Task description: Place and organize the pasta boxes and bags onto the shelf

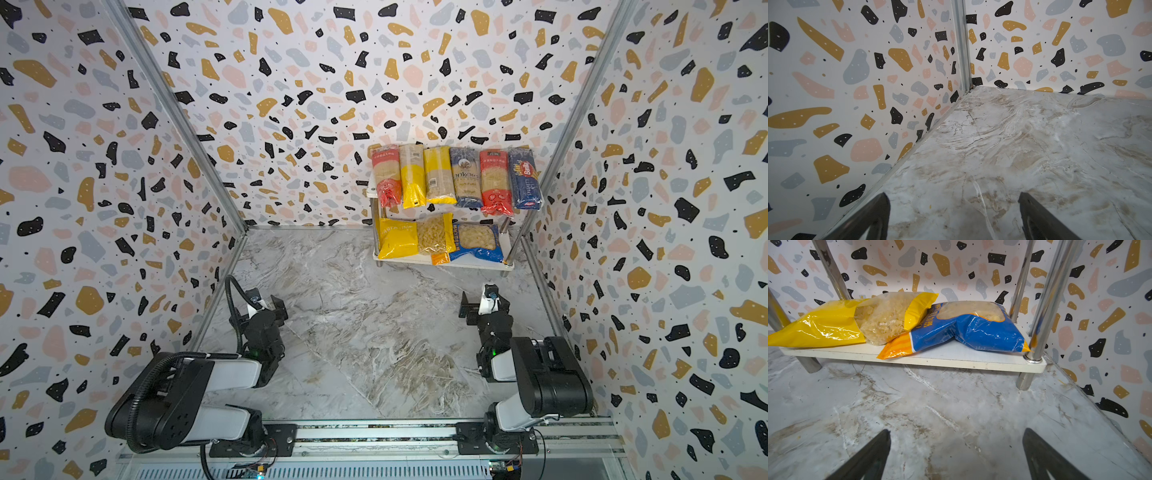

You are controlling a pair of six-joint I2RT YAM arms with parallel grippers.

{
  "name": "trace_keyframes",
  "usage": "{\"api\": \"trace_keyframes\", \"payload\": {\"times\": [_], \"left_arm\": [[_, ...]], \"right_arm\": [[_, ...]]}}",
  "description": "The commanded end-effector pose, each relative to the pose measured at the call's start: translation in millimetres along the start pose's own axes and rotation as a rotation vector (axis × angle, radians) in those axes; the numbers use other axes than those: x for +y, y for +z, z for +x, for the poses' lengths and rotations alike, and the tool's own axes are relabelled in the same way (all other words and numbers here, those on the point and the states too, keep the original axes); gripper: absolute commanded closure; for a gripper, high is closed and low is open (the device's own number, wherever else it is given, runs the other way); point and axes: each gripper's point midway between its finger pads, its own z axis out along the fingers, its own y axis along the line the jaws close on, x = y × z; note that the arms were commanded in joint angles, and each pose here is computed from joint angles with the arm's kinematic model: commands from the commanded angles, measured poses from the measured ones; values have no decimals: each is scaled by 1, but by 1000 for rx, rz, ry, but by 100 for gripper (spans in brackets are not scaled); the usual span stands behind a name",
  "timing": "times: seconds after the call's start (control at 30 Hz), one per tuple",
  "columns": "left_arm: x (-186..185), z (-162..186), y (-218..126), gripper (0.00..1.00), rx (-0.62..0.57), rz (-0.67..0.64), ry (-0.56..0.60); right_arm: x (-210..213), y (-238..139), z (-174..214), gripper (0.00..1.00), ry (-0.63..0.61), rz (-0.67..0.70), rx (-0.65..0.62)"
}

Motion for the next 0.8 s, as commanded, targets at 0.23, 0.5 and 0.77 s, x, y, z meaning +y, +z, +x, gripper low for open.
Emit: {"api": "trace_keyframes", "payload": {"times": [0.23, 0.5, 0.77], "left_arm": [[-19, -17, 10, 7, -28, 130, -38], [-16, -19, 6, 1, -44, 126, -49], [-16, -19, 6, 1, -45, 128, -50]], "right_arm": [[5, 4, -3, 1, -27, -28, 4], [5, 3, -4, 1, -31, -26, 1], [7, 4, -4, 1, -48, -2, 3]]}}
